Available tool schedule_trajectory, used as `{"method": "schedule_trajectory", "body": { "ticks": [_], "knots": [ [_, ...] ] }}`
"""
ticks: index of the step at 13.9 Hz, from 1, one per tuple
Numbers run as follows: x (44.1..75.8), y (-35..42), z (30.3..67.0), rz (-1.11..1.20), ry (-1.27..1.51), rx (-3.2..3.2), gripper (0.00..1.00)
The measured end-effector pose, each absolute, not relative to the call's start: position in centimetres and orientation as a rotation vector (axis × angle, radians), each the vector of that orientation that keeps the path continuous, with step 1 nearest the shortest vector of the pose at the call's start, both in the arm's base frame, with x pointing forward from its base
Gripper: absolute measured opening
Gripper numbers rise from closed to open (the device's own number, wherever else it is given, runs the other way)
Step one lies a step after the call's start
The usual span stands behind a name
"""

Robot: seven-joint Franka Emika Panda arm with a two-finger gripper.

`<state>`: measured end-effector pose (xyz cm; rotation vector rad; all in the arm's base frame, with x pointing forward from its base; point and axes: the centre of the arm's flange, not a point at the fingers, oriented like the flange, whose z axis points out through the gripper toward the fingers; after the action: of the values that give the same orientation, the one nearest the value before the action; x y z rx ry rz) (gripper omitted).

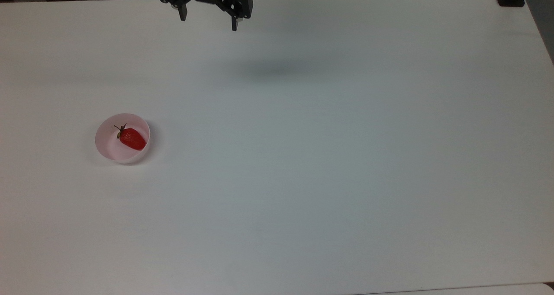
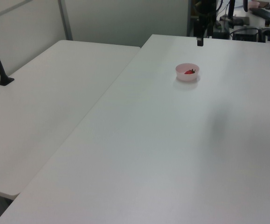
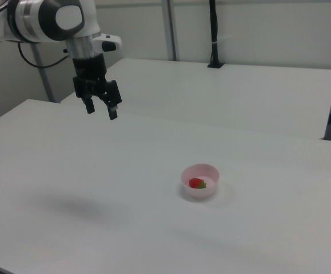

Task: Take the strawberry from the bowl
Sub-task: 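Move the open gripper over the pink bowl with the strawberry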

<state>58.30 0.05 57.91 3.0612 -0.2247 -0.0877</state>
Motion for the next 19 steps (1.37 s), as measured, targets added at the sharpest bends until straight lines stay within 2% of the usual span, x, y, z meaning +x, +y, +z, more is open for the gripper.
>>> {"method": "schedule_trajectory", "body": {
  "ticks": [9, 13, 16, 19],
  "knots": [
    [58.3, -1.7, 58.1, -0.083, -0.272, 3.058, 1.0],
    [58.7, -2.6, 58.2, -0.039, -0.188, 3.068, 1.0],
    [59.7, -7.0, 56.5, -0.039, -0.127, 3.072, 1.0],
    [62.3, -11.9, 53.2, 0.04, -0.034, 3.064, 1.0]
  ]
}}
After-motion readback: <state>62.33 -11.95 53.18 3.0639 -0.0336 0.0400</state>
